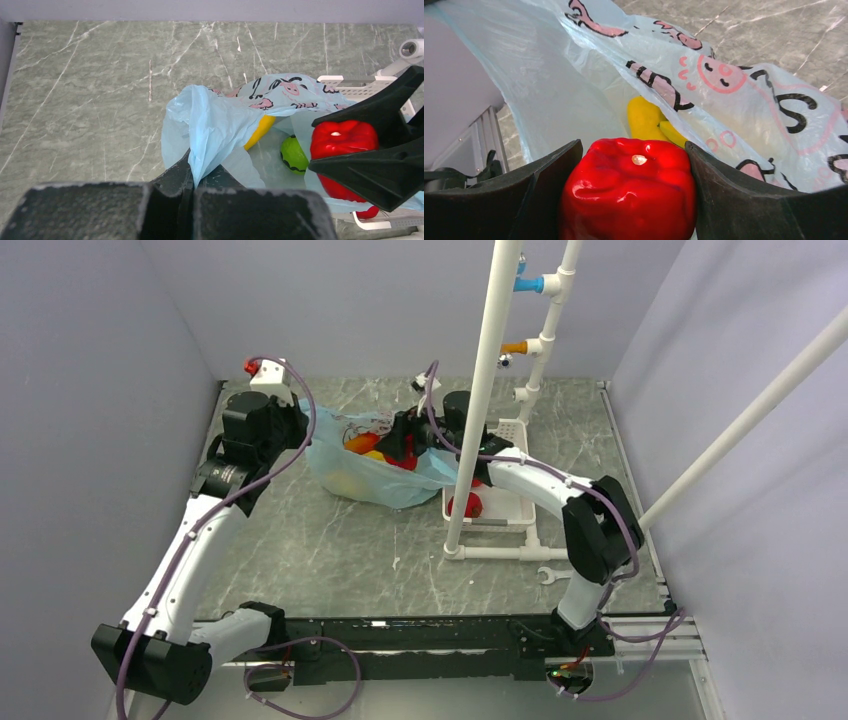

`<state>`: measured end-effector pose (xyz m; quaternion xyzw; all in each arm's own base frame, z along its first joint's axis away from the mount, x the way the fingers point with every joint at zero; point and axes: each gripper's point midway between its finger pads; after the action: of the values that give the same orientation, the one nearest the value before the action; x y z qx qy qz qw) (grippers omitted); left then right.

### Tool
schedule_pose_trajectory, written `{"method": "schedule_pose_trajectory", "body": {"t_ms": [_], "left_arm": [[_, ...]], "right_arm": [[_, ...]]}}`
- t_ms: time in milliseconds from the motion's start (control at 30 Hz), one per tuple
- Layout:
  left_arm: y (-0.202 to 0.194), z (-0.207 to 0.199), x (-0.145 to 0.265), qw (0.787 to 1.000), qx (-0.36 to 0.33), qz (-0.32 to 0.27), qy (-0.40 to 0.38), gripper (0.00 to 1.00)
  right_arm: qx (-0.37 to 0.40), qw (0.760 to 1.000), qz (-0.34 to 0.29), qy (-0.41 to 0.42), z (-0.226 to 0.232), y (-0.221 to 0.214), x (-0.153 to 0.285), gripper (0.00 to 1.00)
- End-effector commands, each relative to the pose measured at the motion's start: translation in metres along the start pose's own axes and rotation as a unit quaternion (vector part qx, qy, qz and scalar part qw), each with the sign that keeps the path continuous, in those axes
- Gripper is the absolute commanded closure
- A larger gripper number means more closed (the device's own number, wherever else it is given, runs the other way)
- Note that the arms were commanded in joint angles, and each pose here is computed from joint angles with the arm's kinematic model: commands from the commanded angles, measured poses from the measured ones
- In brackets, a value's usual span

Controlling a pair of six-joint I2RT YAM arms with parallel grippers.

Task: Take the fake fruits out of the plastic bag
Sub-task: Take out the fake fruit from the plastic bag, then place the fake fruit in the bin.

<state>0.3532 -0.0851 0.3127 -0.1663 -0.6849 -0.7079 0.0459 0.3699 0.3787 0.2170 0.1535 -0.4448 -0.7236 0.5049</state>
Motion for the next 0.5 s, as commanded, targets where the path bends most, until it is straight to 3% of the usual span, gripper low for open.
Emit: {"method": "schedule_pose_trajectory", "body": {"t_ms": [0, 267, 467], "left_arm": [[0.023, 0.001, 0.004, 0.999, 0.01, -0.03, 0.001, 1.0], [0.012, -0.025, -0.013, 0.998, 0.016, -0.003, -0.067, 1.0], [0.001, -0.03, -0.024, 0.996, 0.022, 0.029, -0.078, 1.0]], "right_arm": [[-0.007, 0.997, -0.072, 0.031, 0.019, 0.049, 0.023, 0.92], [-0.08, 0.981, -0.045, 0.168, 0.058, 0.062, 0.026, 0.92], [-0.078, 0.977, -0.079, 0.185, 0.08, 0.099, 0.037, 0.91]]}}
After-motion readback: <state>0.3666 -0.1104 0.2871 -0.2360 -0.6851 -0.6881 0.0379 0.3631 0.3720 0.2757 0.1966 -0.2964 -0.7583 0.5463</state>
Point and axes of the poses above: each gripper's point midway between its finger pads, its own x axis back along the fingers, its own z axis along the line the jaws close on, y = z × x, and after that the axes turned 10 degrees about -x, right-handed
